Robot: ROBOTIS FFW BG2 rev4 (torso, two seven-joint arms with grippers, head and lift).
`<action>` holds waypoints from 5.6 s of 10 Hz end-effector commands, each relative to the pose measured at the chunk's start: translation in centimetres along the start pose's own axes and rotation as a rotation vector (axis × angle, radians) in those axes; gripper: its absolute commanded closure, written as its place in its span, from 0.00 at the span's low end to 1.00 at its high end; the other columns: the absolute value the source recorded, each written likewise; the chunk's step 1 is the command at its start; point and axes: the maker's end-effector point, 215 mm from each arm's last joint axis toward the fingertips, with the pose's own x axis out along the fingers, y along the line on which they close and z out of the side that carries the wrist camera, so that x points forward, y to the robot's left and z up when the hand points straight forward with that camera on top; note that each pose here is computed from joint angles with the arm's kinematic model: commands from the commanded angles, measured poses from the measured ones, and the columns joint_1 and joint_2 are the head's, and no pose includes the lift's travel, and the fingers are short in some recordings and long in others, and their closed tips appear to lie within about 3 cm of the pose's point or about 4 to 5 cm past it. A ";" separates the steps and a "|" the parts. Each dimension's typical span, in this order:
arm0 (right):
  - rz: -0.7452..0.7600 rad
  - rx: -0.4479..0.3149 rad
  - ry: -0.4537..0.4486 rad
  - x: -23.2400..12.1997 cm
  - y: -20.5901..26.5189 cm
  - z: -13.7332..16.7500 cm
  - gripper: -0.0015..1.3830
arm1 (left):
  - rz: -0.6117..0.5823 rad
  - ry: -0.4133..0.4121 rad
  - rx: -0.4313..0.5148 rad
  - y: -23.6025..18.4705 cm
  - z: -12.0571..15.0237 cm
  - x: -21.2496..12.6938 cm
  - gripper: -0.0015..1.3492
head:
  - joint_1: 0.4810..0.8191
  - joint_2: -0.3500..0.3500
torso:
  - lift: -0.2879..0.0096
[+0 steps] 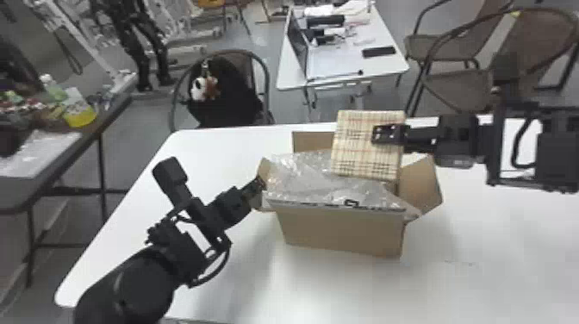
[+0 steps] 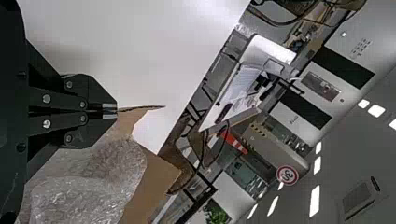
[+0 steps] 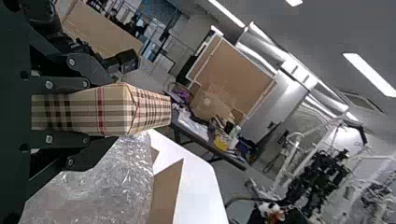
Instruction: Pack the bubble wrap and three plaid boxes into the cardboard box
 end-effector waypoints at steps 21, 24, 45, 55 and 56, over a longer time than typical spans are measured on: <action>-1.118 -0.666 -0.594 -42.5 -11.1 -13.3 0.34 | 0.110 -0.089 -0.045 5.7 0.6 -5.1 0.90 | 0.63 0.44 | 0.38; -1.114 -0.645 -0.599 -45.0 -14.1 -11.3 0.34 | 0.108 -0.087 -0.045 5.6 0.5 -5.1 0.90 | 0.63 0.35 | 0.38; -0.186 -0.231 -0.186 -9.5 1.9 2.1 0.94 | 0.092 -0.078 -0.006 4.4 0.8 -3.6 0.90 | 0.53 0.74 | 0.38; 0.233 0.012 0.076 3.9 -3.9 -1.5 0.01 | 0.059 -0.070 -0.005 2.3 0.6 -1.9 0.90 | 0.53 0.99 | 0.38; 0.203 -0.100 0.046 2.3 -3.2 1.4 0.09 | 0.063 -0.066 -0.009 2.6 0.3 -2.1 0.90 | 0.51 0.98 | 0.38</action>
